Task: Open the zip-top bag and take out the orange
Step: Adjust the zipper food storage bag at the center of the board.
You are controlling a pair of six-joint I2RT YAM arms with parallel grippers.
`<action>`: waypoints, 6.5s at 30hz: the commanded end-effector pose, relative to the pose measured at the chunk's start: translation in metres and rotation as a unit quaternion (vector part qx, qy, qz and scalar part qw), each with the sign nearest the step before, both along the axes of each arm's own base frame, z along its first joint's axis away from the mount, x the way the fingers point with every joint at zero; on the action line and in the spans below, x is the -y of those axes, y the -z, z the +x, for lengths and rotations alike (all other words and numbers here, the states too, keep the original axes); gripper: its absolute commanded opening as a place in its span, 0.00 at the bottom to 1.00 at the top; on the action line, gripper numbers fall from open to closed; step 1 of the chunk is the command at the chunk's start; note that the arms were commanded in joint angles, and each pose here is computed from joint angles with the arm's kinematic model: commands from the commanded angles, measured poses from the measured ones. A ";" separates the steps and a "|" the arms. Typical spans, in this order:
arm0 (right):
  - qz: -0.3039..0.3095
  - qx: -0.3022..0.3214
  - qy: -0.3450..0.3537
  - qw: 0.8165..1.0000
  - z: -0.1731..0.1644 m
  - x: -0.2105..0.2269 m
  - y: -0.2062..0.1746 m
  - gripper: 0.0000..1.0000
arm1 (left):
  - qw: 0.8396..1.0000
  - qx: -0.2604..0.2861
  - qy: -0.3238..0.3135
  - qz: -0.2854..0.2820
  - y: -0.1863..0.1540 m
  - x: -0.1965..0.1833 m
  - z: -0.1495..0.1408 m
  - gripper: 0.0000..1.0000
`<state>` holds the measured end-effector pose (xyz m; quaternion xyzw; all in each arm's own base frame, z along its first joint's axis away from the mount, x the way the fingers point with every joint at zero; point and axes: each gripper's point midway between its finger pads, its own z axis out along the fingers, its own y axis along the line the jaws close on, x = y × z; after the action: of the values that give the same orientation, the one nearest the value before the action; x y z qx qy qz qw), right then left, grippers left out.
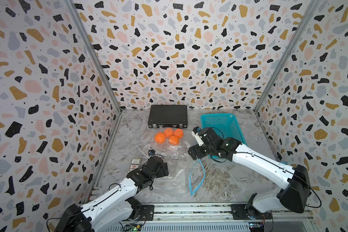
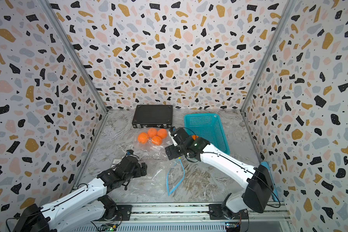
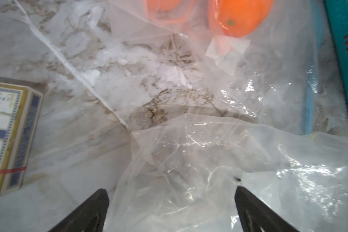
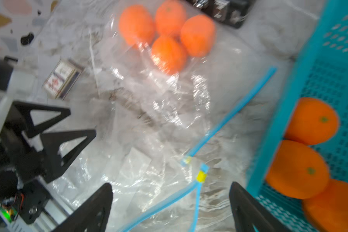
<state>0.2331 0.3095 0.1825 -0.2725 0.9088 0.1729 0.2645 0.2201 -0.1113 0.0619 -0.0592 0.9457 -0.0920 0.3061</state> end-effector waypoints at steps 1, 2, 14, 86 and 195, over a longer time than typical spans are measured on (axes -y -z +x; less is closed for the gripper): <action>-0.041 -0.012 0.026 0.999 -0.020 0.005 0.025 0.92 | 1.000 -0.002 -0.011 -0.003 0.007 -0.002 0.000 0.99; -0.053 -0.015 0.010 0.998 -0.035 -0.003 0.033 0.92 | 1.000 0.000 -0.007 -0.016 0.009 0.002 0.000 1.00; -0.018 -0.044 -0.032 0.998 -0.056 -0.025 0.069 0.54 | 0.996 0.012 0.030 -0.085 0.009 0.028 0.003 0.01; 0.152 -0.108 -0.105 0.977 -0.113 0.003 0.091 0.18 | 0.985 0.067 -0.120 -0.108 -0.061 -0.072 0.017 0.00; 0.024 0.027 0.008 0.999 0.015 -0.015 0.063 0.69 | 0.984 0.103 0.049 -0.139 -0.085 0.045 0.042 0.87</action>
<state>0.2384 0.3340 0.0803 -0.2739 0.9094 0.1869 0.2512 0.2644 -0.1563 0.1342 -0.0608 0.8832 -0.2485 0.3931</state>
